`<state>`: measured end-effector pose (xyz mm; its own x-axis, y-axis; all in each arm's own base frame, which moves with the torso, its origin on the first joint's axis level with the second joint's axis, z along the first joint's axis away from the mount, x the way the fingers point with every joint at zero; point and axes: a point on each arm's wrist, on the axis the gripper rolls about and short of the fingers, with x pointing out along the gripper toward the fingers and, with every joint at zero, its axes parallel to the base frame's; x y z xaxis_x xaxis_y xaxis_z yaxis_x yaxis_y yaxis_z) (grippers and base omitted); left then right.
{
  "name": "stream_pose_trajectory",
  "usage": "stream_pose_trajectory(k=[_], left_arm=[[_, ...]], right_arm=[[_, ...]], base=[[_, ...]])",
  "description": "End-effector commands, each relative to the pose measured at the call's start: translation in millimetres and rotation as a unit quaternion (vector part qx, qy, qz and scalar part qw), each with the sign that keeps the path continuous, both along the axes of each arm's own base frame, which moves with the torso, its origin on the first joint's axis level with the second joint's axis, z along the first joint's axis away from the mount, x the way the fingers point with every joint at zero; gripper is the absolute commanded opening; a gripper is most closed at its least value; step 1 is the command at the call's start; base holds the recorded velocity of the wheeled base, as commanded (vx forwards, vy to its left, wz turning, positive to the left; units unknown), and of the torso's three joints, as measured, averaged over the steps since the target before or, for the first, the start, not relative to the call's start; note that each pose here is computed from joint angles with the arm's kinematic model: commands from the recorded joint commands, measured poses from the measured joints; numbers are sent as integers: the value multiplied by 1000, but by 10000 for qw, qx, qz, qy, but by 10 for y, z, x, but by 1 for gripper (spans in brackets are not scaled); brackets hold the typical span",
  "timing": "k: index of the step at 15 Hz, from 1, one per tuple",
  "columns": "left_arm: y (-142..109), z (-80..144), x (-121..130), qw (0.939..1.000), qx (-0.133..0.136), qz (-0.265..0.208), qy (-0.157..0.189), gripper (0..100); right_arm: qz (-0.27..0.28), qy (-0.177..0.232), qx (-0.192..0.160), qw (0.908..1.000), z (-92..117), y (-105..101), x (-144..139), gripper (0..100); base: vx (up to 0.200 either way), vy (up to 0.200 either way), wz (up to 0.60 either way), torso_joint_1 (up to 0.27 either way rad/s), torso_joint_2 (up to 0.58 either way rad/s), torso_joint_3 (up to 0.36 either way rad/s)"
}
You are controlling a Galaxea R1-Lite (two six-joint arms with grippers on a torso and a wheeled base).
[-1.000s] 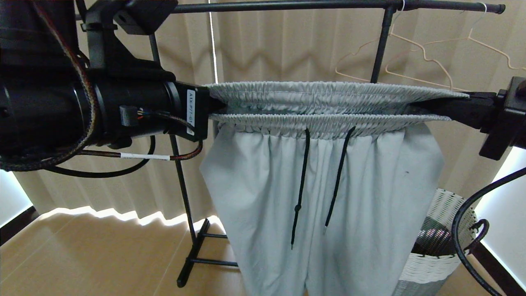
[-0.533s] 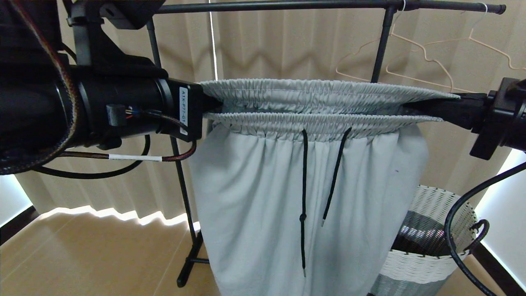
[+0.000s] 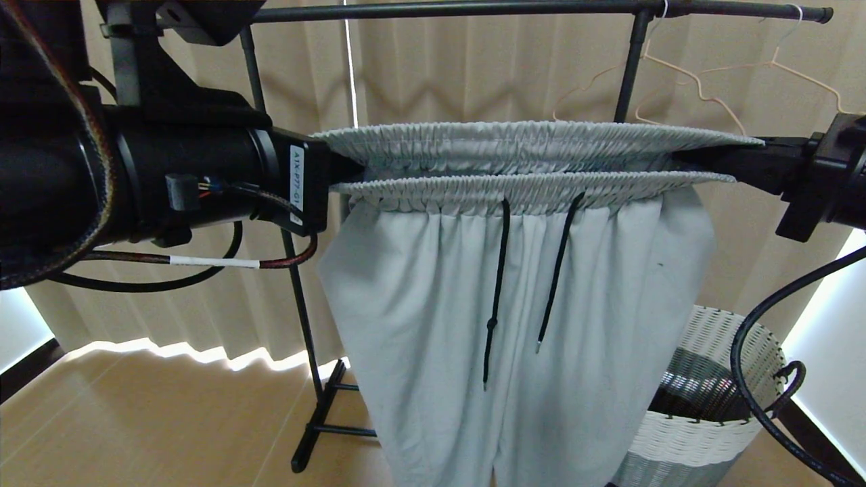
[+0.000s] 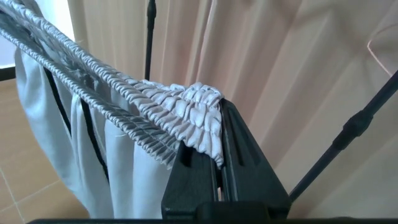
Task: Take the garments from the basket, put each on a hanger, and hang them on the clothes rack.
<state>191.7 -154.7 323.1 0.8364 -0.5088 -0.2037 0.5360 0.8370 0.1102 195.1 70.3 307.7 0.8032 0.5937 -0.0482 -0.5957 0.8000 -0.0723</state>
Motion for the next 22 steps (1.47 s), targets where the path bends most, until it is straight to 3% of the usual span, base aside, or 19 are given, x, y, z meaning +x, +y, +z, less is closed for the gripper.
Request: stream_pose_trajectory(k=[1,8,9,12,14,18,22], left_arm=[[2,-54,-2,10000,58,2,70,0],[40,-3,-43,10000,-25,1,-39,0],[43,-8,-47,10000,-20,1,-33,0],[39,-34,-24,10000,15,40,16,0],[80,-99,57,9990,127,427,82,0],[76,-127,135,9978,177,632,110,0],[112,-141,227,9950,179,982,67,0]], right_arm=[[-5,57,-19,10000,-32,2,15,0],[-21,93,-31,9999,-37,-1,16,0],[-21,100,-34,9999,-38,-1,16,100],[17,149,-40,9999,-84,-2,-10,100],[91,358,-75,9993,-243,-11,-93,100],[328,195,-3,9993,-185,-6,-246,100],[909,118,64,9958,-174,-28,-379,100]], base=[[0,0,0,0,0,0],[0,0,0,0,0,0],[0,0,0,0,0,0],[0,0,0,0,0,0],[0,0,0,0,0,0],[0,0,0,0,0,0],[0,0,0,0,0,0]])
